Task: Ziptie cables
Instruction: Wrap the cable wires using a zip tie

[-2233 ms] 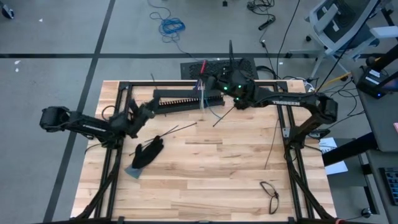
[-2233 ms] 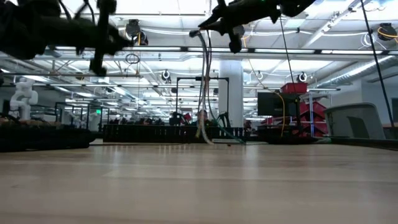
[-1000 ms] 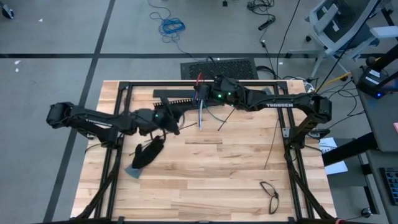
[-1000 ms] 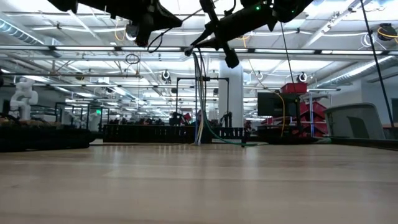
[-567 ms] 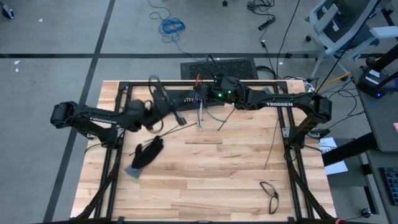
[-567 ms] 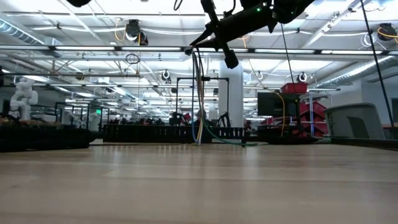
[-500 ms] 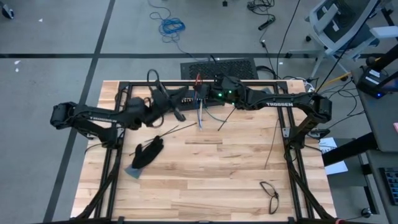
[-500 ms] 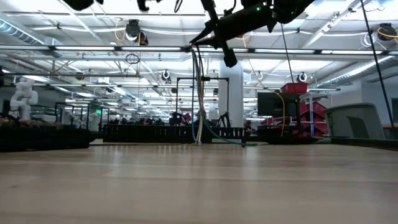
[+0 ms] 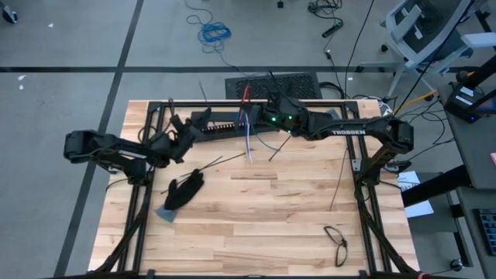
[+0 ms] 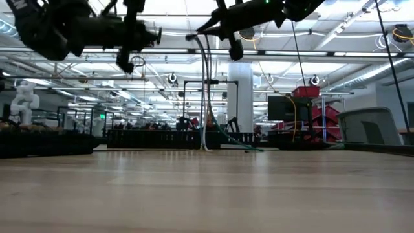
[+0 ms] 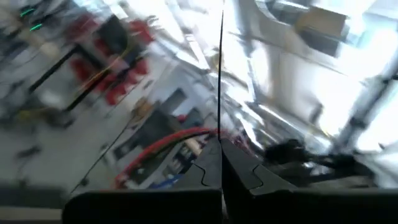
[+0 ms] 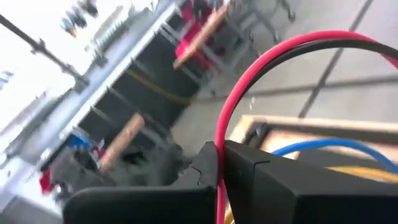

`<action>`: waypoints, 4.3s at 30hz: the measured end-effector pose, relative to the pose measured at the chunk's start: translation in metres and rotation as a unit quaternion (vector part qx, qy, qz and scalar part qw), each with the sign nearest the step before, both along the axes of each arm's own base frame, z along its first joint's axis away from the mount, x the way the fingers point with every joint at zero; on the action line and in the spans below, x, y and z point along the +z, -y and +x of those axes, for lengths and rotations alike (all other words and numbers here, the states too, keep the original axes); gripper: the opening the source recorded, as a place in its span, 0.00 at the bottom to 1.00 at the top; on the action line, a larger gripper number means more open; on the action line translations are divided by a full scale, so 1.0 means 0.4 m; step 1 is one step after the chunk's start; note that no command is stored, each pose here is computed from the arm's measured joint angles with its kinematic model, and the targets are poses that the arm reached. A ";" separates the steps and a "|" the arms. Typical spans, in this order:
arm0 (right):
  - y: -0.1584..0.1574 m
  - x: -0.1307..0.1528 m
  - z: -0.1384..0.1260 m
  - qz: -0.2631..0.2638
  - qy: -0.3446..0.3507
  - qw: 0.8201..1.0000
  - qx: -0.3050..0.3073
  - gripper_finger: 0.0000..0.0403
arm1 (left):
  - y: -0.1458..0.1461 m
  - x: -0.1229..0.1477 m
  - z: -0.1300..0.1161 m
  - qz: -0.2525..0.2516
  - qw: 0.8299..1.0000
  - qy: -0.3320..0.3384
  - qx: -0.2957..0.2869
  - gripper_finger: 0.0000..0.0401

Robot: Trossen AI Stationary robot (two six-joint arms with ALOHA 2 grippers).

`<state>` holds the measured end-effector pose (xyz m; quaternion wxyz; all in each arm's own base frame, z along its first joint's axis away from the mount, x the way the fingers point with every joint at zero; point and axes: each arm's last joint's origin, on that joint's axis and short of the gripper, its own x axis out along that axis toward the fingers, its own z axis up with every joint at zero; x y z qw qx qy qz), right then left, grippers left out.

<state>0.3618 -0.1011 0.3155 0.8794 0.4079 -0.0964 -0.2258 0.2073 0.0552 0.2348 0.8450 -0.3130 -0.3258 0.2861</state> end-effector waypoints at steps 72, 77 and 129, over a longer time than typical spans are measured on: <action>-0.097 -0.027 0.062 0.042 0.138 0.981 -0.129 0.00 | -0.072 0.126 0.167 0.119 0.991 -0.024 0.058 0.00; -0.097 -0.027 0.062 0.041 0.137 0.981 -0.130 0.00 | -0.072 0.133 0.175 0.127 0.990 -0.030 0.044 0.00; -0.131 -0.043 0.071 0.047 0.101 0.990 -0.089 0.18 | -0.075 0.133 0.173 0.095 0.994 -0.008 0.053 0.00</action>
